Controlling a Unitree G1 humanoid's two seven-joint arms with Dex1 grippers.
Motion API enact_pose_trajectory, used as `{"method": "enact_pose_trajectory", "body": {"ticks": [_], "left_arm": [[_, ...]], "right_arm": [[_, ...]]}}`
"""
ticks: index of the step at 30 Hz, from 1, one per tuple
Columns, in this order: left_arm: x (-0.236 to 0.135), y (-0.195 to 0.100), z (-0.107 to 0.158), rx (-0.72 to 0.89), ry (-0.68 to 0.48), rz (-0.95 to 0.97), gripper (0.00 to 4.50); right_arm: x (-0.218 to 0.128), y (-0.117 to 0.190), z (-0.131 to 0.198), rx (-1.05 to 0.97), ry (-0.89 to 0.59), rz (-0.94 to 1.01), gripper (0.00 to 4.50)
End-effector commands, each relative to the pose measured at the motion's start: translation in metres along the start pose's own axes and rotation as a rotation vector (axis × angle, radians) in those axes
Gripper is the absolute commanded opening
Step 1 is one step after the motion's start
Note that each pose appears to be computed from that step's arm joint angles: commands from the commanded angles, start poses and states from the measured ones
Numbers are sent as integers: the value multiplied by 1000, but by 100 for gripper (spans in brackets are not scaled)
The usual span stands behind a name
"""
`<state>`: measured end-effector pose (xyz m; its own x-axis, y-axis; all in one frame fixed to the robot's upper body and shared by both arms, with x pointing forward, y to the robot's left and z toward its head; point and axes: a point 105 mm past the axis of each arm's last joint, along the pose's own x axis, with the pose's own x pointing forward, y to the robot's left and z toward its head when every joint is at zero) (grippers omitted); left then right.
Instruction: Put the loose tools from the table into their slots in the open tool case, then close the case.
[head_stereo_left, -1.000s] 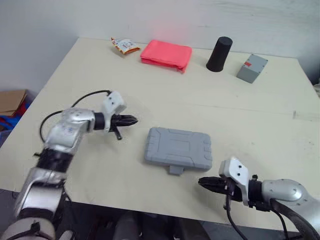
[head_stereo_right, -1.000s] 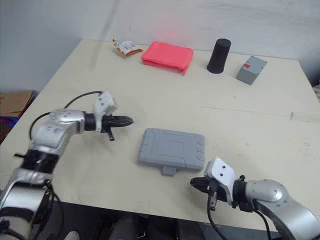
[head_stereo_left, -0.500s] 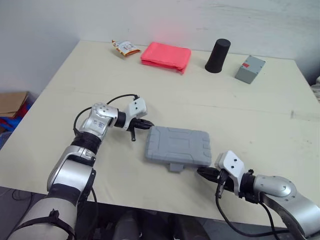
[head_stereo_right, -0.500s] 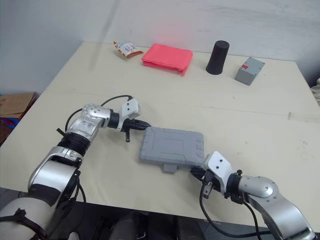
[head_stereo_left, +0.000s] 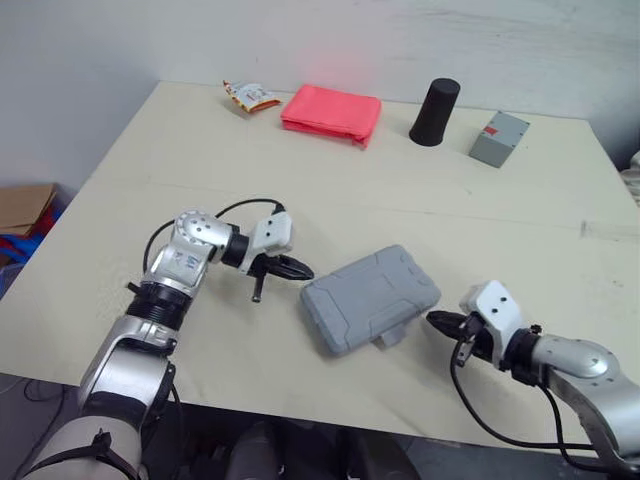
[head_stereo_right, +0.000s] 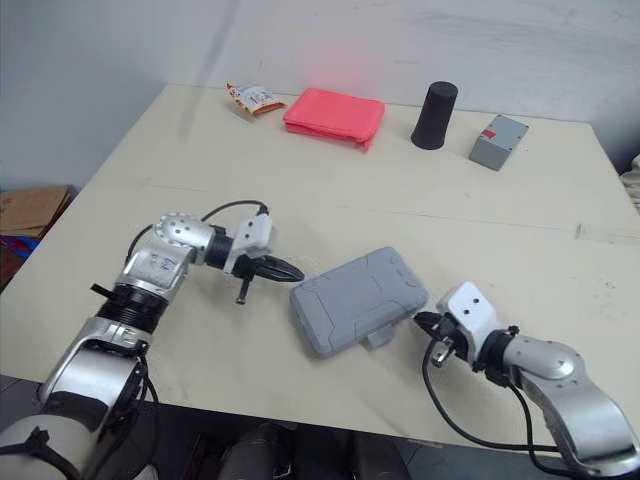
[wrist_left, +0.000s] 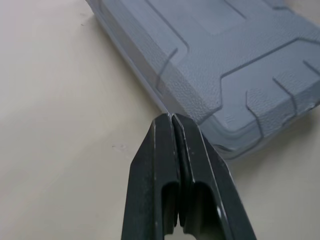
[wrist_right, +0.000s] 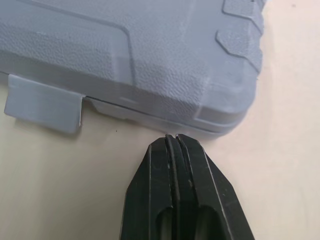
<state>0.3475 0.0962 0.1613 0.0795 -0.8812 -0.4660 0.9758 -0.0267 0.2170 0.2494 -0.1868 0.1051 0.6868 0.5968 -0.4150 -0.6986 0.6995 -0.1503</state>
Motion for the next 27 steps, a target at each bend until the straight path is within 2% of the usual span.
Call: {"method": "enact_pose_trajectory", "body": {"ticks": [1,4,8,12,18,27], "left_arm": [[1,-5,39,76,-71,-55,2],[27,-9,51,102,-70,-91,2],[52,-7,47,120,-32,-95,2],[77,-6,16,148,106,-89,2],[91,-10,6,250,160,-104,2],[99,-22,3,286,148,-163,2]], "right_arm": [[-9,27,20,20,-60,132,0],[-4,43,19,29,-44,175,0],[6,48,17,49,-24,156,0],[15,49,6,65,13,101,0],[25,49,5,83,2,45,0],[40,49,9,113,-41,1,0]]}}
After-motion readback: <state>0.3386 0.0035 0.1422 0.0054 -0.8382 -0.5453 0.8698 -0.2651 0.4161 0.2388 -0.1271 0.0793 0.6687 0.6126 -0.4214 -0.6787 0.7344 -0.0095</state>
